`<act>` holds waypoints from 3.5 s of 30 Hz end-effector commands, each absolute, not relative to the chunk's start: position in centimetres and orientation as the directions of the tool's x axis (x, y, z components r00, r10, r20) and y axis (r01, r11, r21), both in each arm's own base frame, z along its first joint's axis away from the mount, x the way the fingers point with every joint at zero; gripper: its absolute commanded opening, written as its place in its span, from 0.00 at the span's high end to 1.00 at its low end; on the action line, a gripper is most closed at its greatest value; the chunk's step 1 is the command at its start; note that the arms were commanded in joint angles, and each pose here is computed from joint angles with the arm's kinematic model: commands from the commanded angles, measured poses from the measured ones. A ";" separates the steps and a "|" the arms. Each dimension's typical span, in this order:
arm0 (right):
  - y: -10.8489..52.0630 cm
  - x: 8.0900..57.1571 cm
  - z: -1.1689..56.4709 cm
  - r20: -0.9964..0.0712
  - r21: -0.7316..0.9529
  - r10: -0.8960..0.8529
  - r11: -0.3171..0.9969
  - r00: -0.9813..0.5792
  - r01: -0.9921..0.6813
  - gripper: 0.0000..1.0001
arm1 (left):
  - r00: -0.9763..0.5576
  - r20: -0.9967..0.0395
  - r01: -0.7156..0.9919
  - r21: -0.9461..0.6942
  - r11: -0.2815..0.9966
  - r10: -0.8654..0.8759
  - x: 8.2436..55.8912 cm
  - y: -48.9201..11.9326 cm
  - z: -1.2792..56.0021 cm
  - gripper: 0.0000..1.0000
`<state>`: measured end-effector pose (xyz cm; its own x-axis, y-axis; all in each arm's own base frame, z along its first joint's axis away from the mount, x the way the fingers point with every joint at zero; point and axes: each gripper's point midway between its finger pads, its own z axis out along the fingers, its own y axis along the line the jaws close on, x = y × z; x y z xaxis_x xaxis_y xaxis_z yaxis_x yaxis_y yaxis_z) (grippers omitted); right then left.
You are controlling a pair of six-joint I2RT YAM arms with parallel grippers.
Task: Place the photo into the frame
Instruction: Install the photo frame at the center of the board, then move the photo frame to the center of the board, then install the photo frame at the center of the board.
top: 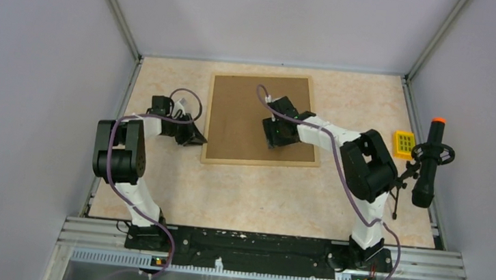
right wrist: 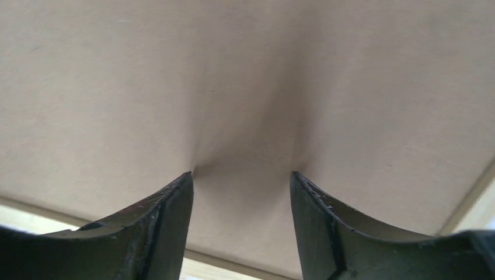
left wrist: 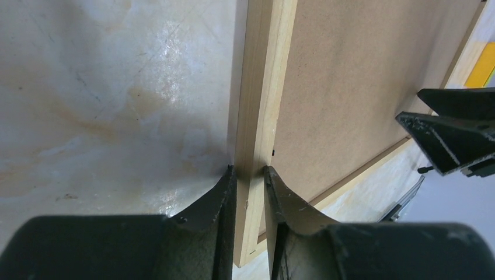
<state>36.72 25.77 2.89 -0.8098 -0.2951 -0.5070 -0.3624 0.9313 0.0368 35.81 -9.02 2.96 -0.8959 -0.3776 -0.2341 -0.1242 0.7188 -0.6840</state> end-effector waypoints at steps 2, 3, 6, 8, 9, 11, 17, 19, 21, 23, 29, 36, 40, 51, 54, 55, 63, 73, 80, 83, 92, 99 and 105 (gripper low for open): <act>24.8 30.5 0.1 -0.285 0.092 -0.328 0.926 -0.901 -0.366 0.33 | -0.931 -0.185 -0.093 -0.710 0.698 -0.313 34.2 -11.4 3.3 0.68; 25.1 31.2 1.7 -0.325 0.124 -0.305 0.925 -0.895 -0.360 0.31 | -0.928 -0.201 -0.092 -0.694 0.714 -0.315 34.3 -11.1 3.4 0.64; 25.6 33.8 7.3 -0.437 0.237 -0.219 0.908 -0.873 -0.346 0.28 | -0.910 -0.260 -0.077 -0.661 0.746 -0.324 34.7 -10.4 4.8 0.54; 24.9 36.2 10.8 -0.522 0.279 -0.141 0.904 -0.841 -0.325 0.24 | -0.896 -0.287 -0.069 -0.663 0.745 -0.338 35.2 -10.3 6.2 0.48; 24.2 37.2 11.9 -0.552 0.290 -0.105 0.906 -0.827 -0.308 0.22 | -0.887 -0.303 -0.063 -0.668 0.742 -0.348 35.5 -10.3 7.2 0.44; 22.5 39.5 13.5 -0.604 0.293 -0.041 0.917 -0.796 -0.269 0.17 | -0.861 -0.343 -0.050 -0.677 0.735 -0.375 36.5 -10.2 9.3 0.36; 16.8 44.0 12.5 -0.614 0.302 0.107 0.947 -0.782 -0.107 0.07 | -0.814 -0.424 -0.024 -0.658 0.753 -0.397 39.9 -9.6 11.1 0.23; 14.8 44.7 11.0 -0.592 0.309 0.148 0.950 -0.792 -0.053 0.07 | -0.838 -0.388 -0.042 -0.655 0.754 -0.384 40.4 -9.7 9.3 0.22; 14.1 45.2 9.7 -0.590 0.305 0.152 0.951 -0.793 -0.045 0.07 | -0.859 -0.349 -0.052 -0.667 0.743 -0.374 40.9 -10.1 7.8 0.23; 13.9 45.9 8.2 -0.585 0.308 0.152 0.950 -0.797 -0.044 0.07 | -0.874 -0.323 -0.047 -0.688 0.724 -0.364 41.0 -10.8 6.7 0.24; 15.8 44.9 5.3 -0.502 0.410 0.180 0.911 -0.846 -0.049 0.21 | -0.904 -0.269 -0.070 -0.675 0.735 -0.333 39.4 -11.6 4.4 0.37; 19.4 35.9 5.0 -0.369 0.625 0.190 0.775 -0.910 -0.091 0.33 | -0.955 -0.187 -0.030 -0.709 0.705 -0.229 33.9 -15.3 3.8 0.51; 21.5 30.5 6.5 -0.358 0.646 0.118 0.747 -0.926 -0.154 0.30 | -0.947 -0.201 -0.047 -0.685 0.727 -0.250 31.1 -14.7 4.4 0.41; 13.4 26.9 9.1 -0.418 0.416 0.109 0.905 -0.902 -0.084 0.41 | -0.924 -0.300 -0.063 -0.498 0.865 -0.239 30.5 -9.3 6.1 0.29; 14.4 24.0 7.8 -0.343 0.487 0.092 0.868 -0.935 -0.093 0.55 | -0.939 -0.229 -0.082 -0.576 0.813 -0.257 29.8 -10.4 4.5 0.40; 14.5 23.2 7.2 -0.315 0.498 0.088 0.863 -0.945 -0.086 0.56 | -0.943 -0.209 -0.089 -0.594 0.800 -0.260 29.7 -10.8 4.1 0.41; 12.3 22.2 5.9 -0.250 0.379 0.124 0.925 -0.960 0.021 0.70 | -0.945 -0.192 -0.111 -0.573 0.812 -0.264 29.1 -10.4 2.9 0.54; 13.2 23.9 3.7 -0.255 0.373 0.120 0.928 -0.959 0.017 0.75 | -0.938 -0.183 -0.140 -0.574 0.807 -0.293 29.3 -9.5 2.4 0.64; 13.9 23.9 2.0 -0.214 0.396 0.102 0.918 -0.972 0.009 0.79 | -0.939 -0.187 -0.135 -0.569 0.811 -0.288 29.0 -9.4 2.3 0.66; 13.7 23.7 1.6 -0.206 0.381 0.090 0.925 -0.974 0.005 0.81 | -0.939 -0.188 -0.132 -0.574 0.808 -0.288 29.0 -9.4 2.3 0.67; 12.5 25.0 -0.8 -0.156 0.189 0.000 0.982 -0.988 -0.030 0.81 | -0.948 -0.175 -0.118 -0.576 0.809 -0.264 29.0 -9.5 1.8 0.71; 12.7 26.3 -3.7 -0.050 -0.088 -0.123 0.989 -0.991 -0.118 0.82 | -0.956 -0.161 -0.109 -0.585 0.804 -0.247 29.0 -9.8 1.5 0.72; 15.2 26.6 -8.0 0.062 -0.250 -0.207 0.944 -0.976 -0.216 0.74 | -0.958 -0.157 -0.100 -0.598 0.795 -0.238 28.6 -10.0 1.4 0.73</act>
